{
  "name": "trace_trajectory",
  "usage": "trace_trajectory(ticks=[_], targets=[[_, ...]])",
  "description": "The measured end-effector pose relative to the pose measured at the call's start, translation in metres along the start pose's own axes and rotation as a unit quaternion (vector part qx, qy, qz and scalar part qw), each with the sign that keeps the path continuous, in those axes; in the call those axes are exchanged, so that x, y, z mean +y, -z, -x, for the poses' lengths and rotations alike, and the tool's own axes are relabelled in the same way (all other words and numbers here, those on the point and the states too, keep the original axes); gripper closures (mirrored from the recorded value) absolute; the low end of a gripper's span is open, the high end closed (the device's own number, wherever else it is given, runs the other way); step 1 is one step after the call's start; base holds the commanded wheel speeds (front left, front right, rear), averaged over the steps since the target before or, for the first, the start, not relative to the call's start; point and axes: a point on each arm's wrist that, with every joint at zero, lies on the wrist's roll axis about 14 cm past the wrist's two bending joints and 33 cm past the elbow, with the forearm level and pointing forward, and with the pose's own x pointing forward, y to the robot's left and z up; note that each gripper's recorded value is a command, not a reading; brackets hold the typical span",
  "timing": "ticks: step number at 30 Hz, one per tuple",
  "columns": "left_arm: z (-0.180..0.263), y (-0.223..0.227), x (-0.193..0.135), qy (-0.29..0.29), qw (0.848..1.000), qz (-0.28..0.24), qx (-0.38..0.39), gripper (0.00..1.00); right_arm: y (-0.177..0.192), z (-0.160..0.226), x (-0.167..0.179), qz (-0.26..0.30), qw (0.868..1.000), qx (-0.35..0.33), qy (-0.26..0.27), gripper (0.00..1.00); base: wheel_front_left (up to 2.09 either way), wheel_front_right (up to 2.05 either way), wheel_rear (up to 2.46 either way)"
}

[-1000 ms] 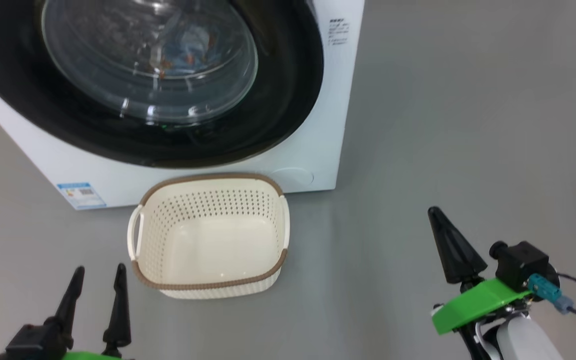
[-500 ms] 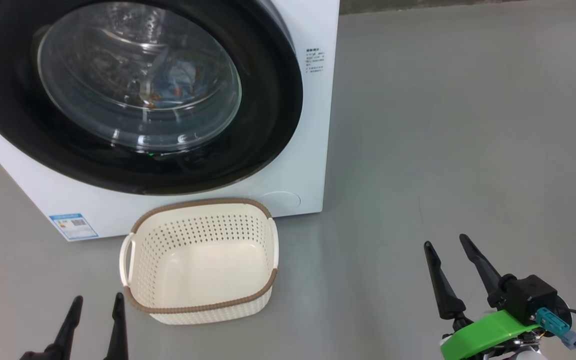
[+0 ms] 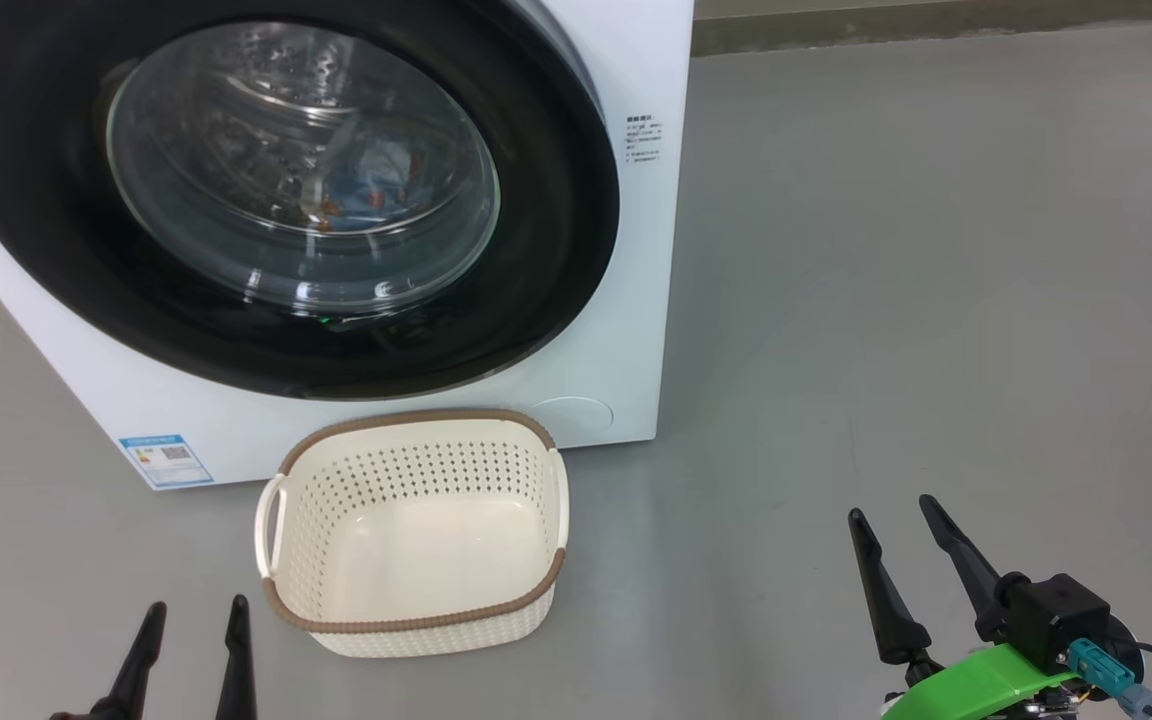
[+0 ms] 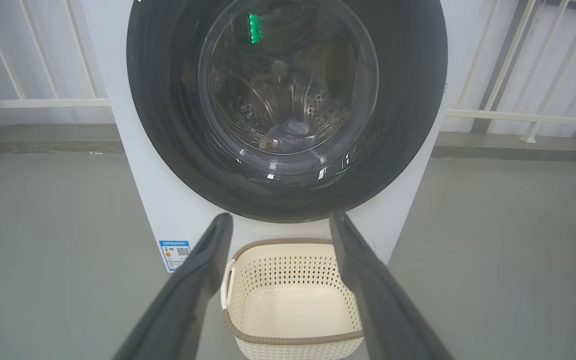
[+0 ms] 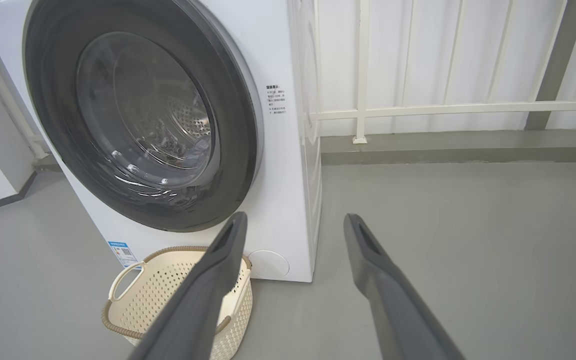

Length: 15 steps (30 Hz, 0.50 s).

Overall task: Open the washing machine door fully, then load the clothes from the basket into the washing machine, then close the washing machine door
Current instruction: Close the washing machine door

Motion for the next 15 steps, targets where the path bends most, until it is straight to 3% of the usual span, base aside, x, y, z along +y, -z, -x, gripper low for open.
trace_trajectory(ticks=[15], targets=[[0.0087, 0.0049, 0.0073, -0.012, 1.000, 0.000, 0.009, 0.00, 0.0029, -0.0047, 0.0093, -0.003, 1.000, 0.003, -0.013, 0.00, 0.00, 0.00, 0.00]])
